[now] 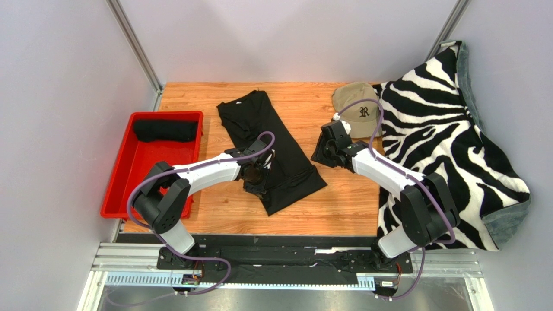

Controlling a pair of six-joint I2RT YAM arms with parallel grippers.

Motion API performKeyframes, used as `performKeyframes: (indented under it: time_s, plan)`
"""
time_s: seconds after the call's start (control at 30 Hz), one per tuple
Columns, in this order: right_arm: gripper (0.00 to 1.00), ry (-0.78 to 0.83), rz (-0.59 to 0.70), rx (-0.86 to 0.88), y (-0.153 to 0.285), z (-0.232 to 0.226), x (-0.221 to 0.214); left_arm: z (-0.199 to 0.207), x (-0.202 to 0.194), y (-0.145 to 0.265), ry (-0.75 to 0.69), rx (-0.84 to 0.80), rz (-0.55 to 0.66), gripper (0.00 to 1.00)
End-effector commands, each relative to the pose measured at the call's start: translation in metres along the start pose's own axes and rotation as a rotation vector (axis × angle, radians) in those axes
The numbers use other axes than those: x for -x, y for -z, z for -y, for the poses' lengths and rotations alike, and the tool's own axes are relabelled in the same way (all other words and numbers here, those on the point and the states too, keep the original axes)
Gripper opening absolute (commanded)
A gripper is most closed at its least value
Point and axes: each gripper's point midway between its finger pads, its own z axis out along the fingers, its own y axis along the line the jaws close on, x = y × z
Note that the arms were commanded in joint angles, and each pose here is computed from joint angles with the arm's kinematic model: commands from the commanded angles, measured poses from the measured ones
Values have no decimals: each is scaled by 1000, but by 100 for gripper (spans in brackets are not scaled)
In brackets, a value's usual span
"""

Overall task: Roll the t-shirts
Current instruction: Roll the T-shirt to the center of the board.

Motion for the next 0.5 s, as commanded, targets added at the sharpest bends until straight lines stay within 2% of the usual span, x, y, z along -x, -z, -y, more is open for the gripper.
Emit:
performKeyframes:
  time_s: [0.0,0.23,0.43,0.47]
  plan:
    - [39,18,3,11,8,2,-10,-8,18,13,-2,68,50,0]
    - [38,51,-79,39,-10,-1,-44,-14,16,21,-5,86,33,0]
    - [38,59,-124,-26,-29,17,-62,-20,8,18,-6,94,-3,1]
    - [38,59,-124,-26,-28,17,-61,-19,10,21,-8,88,4,20]
